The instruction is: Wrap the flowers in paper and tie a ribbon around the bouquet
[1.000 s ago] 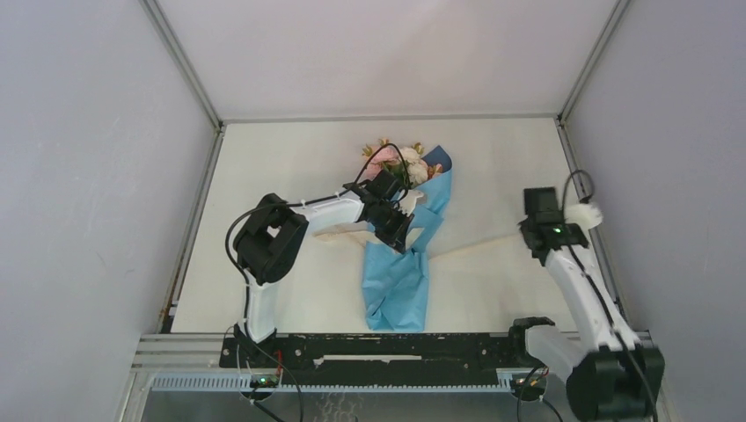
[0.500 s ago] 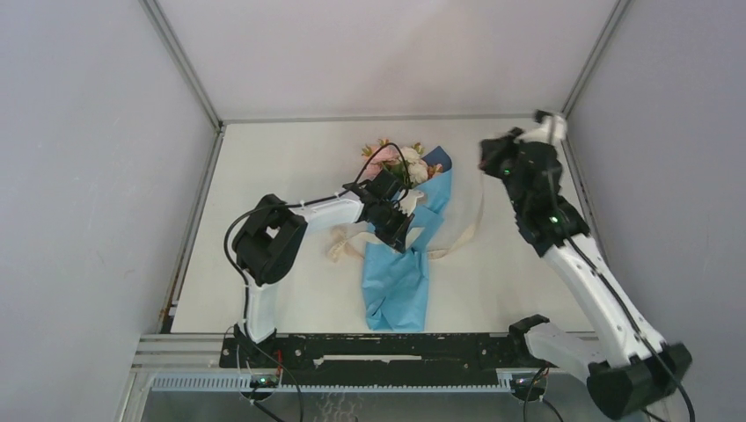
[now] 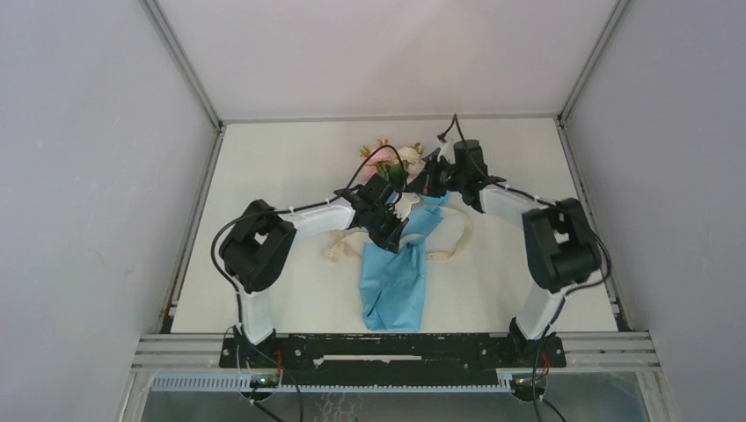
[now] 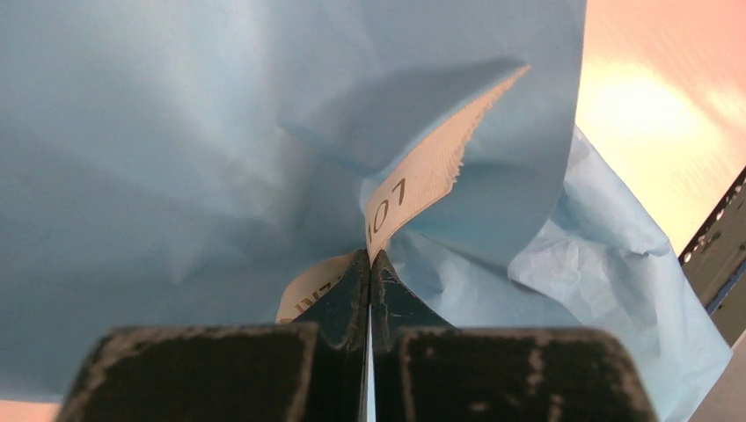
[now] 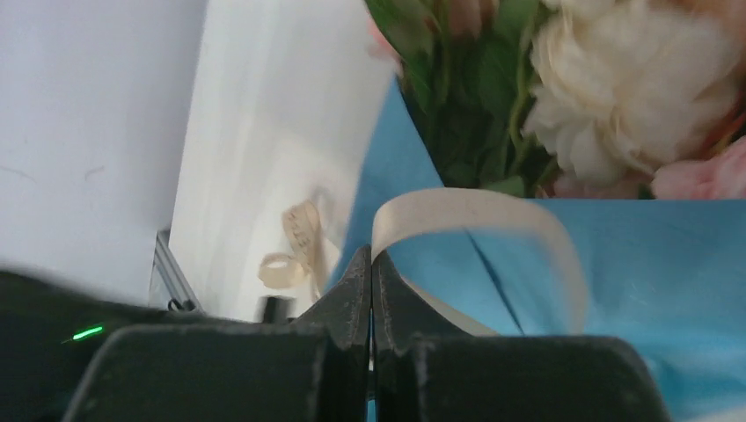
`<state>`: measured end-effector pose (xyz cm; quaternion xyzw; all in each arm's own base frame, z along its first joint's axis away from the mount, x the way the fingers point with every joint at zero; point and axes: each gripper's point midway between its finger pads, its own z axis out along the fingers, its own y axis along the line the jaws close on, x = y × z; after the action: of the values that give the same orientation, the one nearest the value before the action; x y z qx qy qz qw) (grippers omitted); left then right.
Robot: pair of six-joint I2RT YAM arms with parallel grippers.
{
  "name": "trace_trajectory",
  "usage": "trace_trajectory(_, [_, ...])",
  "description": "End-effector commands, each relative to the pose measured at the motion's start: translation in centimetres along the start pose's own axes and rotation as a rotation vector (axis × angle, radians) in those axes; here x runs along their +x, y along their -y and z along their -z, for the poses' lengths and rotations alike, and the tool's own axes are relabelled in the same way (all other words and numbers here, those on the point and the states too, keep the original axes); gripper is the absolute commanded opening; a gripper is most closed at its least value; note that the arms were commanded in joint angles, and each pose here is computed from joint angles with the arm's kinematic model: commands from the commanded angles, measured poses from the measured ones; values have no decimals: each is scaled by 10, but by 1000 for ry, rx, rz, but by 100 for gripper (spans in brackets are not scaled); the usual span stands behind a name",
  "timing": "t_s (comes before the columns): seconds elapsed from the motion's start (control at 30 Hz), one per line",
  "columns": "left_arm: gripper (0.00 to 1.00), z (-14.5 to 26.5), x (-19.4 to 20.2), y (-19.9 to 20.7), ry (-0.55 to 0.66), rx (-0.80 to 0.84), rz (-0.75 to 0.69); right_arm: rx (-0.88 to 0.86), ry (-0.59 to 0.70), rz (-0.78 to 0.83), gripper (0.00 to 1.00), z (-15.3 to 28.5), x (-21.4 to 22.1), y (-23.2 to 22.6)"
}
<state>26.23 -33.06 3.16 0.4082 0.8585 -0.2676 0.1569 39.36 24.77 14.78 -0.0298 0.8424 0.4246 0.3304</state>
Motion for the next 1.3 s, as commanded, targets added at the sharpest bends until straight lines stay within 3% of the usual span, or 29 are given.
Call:
trace_trajectory(0.0, [0, 25, -6, 13, 57, 1, -120, -142, -100, -56, 0, -26, 22, -8])
trace_trajectory(0.13, [0, 58, -12, 38, 118, 47, -282, -162, -123, -66, 0, -37, 31, -1])
trace_trajectory(0.27, [0, 90, -28, 70, 112, 160, -319, -171, -156, -69, 0, -44, 43, 2])
trace_trajectory(0.53, [0, 173, -140, 143, 364, 340, -335, -225, -229, -89, 0, -47, 70, 5])
trace_trajectory(0.8, [0, 199, -208, 171, 481, 430, -307, -296, -242, -93, 3, -36, 84, -1])
trace_trajectory(0.93, [0, 176, -215, 156, 484, 414, -226, -319, -224, -119, 19, -28, 84, -1])
trace_trajectory(1.03, [0, 155, -214, 123, 484, 432, -31, -326, -190, -136, 35, -19, 79, 1])
trace_trajectory(1.27, [0, 145, -200, 15, 595, 298, 385, -306, -176, -132, 44, -15, 81, 3])
